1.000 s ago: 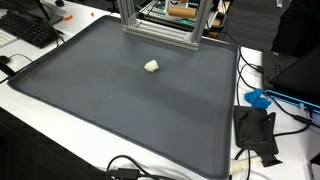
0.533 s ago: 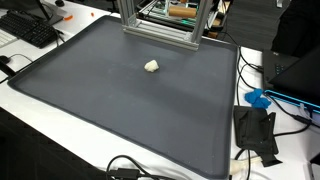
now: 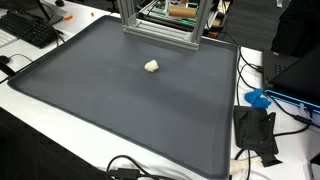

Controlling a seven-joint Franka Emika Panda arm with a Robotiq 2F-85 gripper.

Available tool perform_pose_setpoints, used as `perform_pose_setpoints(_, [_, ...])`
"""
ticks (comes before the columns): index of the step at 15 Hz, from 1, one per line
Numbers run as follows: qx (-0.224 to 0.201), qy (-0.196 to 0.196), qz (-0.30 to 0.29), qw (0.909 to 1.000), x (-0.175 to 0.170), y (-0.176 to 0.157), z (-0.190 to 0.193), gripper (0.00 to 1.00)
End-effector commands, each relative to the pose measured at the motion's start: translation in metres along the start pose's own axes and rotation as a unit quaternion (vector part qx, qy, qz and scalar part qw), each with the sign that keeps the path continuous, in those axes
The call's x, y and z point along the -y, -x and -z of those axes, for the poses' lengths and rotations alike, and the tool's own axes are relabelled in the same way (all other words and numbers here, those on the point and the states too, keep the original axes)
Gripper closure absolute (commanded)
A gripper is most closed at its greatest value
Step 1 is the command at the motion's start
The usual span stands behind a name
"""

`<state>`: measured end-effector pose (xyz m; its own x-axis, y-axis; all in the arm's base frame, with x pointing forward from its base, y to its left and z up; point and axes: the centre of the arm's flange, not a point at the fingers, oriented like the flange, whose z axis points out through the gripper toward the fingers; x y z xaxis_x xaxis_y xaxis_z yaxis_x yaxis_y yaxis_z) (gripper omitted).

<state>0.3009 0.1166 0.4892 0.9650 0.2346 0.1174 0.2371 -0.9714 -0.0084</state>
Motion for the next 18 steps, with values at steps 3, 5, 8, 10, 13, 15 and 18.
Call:
perform_pose_setpoints(3, [0.001, 0.001, 0.013, 0.9999, 0.001, 0.009, -0.009, 0.0])
perform_pose_setpoints(5, [0.001, 0.001, 0.021, 0.9998, 0.001, 0.009, -0.01, 0.0])
perform_pose_setpoints(8, [0.002, 0.004, 0.036, 0.9993, 0.001, 0.01, -0.013, 0.0])
perform_pose_setpoints(10, [0.004, 0.005, 0.043, 0.9991, 0.002, 0.01, -0.014, 0.0])
perform_pose_setpoints(13, [0.005, 0.008, 0.046, 0.9989, 0.003, 0.009, -0.017, 0.0])
perform_pose_setpoints(15, [0.005, 0.013, 0.049, 0.9987, 0.003, 0.008, -0.02, 0.0])
perform_pose_setpoints(18, [0.007, 0.018, 0.049, 0.9986, 0.003, 0.006, -0.024, 0.0])
